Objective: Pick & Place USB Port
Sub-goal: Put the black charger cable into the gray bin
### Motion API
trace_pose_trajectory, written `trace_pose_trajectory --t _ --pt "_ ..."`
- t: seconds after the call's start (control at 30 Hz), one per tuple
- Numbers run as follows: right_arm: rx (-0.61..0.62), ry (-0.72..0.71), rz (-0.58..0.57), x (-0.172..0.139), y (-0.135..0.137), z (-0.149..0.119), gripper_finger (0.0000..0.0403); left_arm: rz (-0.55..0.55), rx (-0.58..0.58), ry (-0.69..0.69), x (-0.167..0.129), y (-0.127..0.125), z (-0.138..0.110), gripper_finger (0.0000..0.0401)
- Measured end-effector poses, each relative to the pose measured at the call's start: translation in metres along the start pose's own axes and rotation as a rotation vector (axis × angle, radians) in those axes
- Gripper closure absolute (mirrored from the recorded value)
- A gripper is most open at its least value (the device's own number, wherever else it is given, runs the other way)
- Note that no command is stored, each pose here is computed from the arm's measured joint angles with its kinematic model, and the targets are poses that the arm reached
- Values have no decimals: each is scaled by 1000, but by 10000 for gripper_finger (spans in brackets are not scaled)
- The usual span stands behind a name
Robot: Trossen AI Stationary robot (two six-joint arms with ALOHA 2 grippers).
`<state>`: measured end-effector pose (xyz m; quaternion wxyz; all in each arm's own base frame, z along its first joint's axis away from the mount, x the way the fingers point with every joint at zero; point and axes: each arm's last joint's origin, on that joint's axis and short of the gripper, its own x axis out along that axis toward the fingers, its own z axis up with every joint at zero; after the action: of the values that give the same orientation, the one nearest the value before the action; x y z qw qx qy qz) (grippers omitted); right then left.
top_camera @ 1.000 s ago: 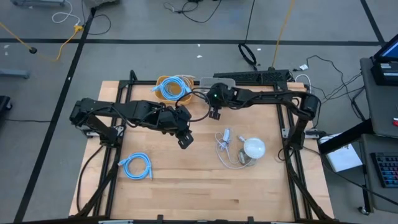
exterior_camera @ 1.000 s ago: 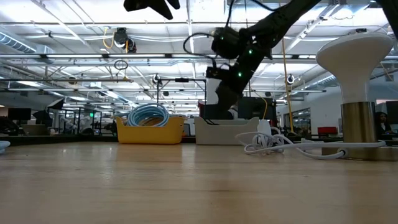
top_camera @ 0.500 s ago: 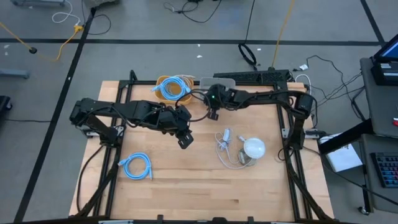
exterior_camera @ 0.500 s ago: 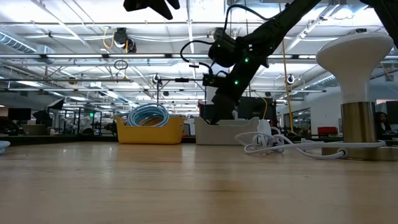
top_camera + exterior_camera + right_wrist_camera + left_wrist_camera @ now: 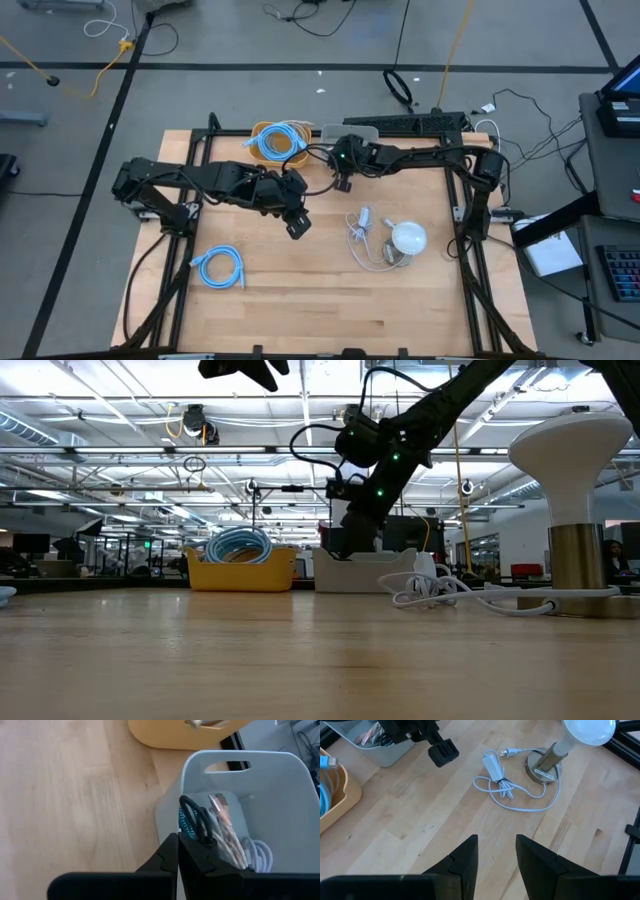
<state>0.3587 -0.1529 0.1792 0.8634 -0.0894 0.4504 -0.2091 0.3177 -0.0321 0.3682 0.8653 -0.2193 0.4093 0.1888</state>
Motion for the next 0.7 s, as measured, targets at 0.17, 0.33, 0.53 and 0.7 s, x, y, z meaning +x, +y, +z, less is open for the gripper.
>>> trace_pose_trajectory --t 0.17,0.33,0.53,0.7 --pt "-12 2 -21 0 -1 0 403 0 1 0 0 0 0 268" --pt "-6 -10 -75 0 -3 2 403 0 7 0 0 0 0 268" --pt "-2 -22 -80 0 -3 4 403 2 13 3 0 0 0 268" --pt "1 -25 -80 0 -4 4 403 16 23 25 0 1 -3 268"
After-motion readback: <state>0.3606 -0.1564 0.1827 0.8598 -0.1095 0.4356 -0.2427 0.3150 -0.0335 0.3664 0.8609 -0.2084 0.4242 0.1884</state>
